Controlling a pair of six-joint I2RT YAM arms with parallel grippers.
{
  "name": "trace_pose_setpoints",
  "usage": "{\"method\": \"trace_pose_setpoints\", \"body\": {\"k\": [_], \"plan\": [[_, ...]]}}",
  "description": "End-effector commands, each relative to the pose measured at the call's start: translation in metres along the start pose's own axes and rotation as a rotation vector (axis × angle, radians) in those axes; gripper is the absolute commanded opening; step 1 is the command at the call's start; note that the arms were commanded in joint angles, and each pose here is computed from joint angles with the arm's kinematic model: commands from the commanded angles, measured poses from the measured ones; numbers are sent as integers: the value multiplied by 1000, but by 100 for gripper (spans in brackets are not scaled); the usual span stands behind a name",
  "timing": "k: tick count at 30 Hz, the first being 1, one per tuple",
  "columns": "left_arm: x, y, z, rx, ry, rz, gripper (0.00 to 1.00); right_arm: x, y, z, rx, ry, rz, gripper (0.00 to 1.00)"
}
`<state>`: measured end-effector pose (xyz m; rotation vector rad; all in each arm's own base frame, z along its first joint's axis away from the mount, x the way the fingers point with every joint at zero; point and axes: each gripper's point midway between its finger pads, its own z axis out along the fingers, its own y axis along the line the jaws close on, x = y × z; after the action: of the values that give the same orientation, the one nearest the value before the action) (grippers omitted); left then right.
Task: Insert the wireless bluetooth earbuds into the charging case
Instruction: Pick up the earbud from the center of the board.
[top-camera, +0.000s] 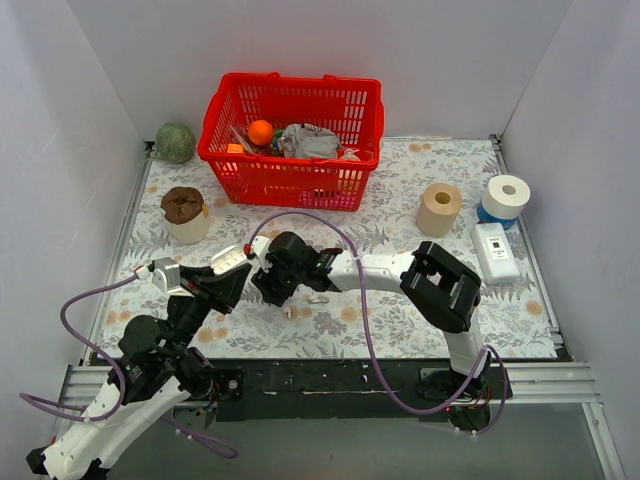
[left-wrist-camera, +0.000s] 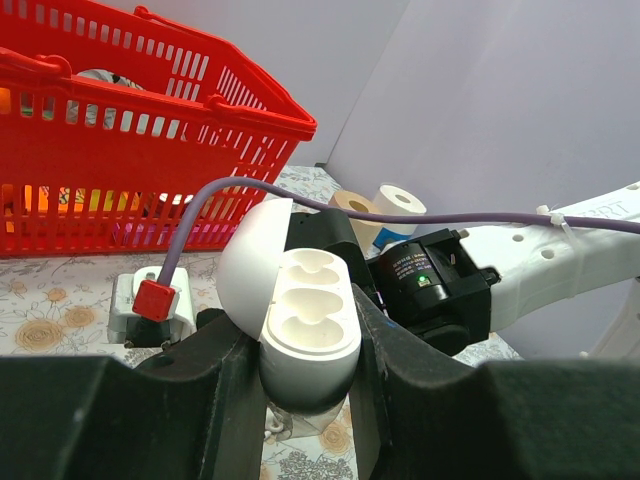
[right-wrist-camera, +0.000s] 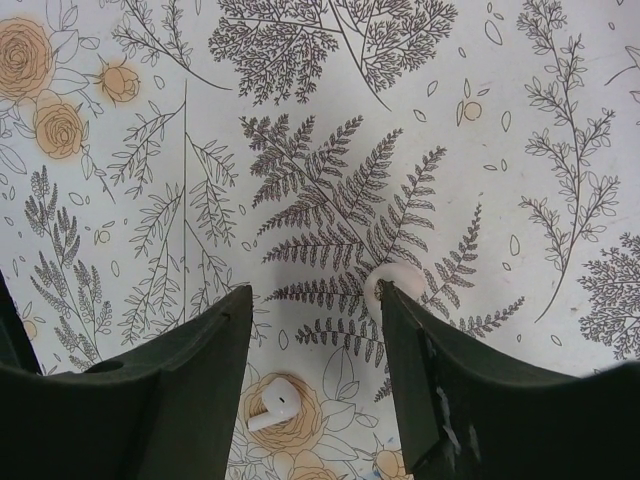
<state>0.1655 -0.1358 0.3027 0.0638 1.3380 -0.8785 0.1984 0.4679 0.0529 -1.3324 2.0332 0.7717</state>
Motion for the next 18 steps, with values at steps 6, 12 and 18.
{"method": "trace_pose_setpoints", "body": {"k": [6,12,18], "plan": [[-5,-1,-2,1,-10,-1,0,-23,3,-3,-8,-49,-7,58],[-5,-1,-2,0,-10,-1,0,-18,1,3,-5,-36,1,56],[-4,-1,-1,-2,-6,-1,0,-3,-3,6,2,8,28,56]]}}
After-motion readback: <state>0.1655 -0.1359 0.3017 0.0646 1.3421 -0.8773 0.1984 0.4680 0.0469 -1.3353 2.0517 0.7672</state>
